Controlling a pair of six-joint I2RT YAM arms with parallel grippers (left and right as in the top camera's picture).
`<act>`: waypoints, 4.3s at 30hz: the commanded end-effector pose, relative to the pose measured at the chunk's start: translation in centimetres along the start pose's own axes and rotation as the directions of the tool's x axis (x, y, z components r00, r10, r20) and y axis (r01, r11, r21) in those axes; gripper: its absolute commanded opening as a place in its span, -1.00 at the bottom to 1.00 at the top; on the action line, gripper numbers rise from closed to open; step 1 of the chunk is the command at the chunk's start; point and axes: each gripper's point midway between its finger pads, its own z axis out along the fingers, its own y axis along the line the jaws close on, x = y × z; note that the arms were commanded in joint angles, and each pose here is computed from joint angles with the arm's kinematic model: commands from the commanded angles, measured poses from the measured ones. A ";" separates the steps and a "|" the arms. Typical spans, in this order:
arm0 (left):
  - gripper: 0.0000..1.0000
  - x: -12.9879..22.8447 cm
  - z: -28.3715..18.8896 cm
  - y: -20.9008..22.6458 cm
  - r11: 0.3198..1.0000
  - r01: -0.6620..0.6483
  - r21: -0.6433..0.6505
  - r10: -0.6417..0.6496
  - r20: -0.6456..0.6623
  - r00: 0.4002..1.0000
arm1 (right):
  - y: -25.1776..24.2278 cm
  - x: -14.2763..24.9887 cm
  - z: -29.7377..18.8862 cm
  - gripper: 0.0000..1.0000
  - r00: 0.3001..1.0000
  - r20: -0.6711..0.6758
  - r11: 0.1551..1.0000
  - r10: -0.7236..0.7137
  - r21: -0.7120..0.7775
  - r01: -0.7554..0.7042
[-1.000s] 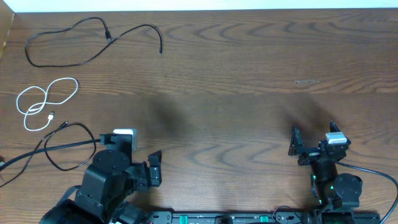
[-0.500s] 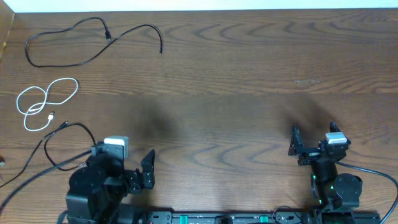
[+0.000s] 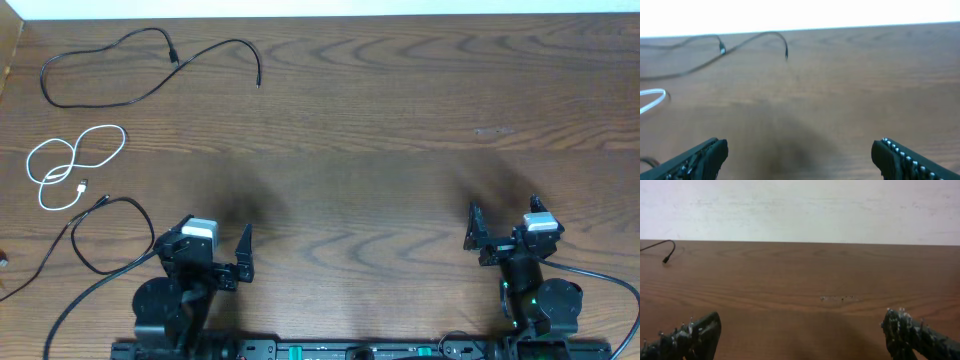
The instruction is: Untangle cables
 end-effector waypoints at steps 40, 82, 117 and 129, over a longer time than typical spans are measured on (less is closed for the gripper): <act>0.95 3.3 4.5 4.5 0.975 0.140 -0.174 -0.103 0.206 0.973 | -0.2 0.1 0.0 0.99 1.000 0.002 1.000 -0.011 0.009 0.011; 0.96 3.2 4.6 4.2 0.981 0.079 -0.176 -0.044 0.195 0.980 | -0.2 0.1 0.0 0.98 1.000 0.002 1.000 -0.011 0.009 0.011; 0.96 3.2 4.6 4.2 0.981 0.079 -0.176 -0.044 0.196 0.980 | -0.3 0.1 0.0 0.99 1.000 0.001 1.000 -0.011 0.012 0.011; 0.96 3.2 4.6 4.2 0.981 0.079 -0.176 -0.044 0.196 0.980 | -0.3 0.1 0.0 0.99 1.000 0.002 1.000 -0.011 0.012 0.011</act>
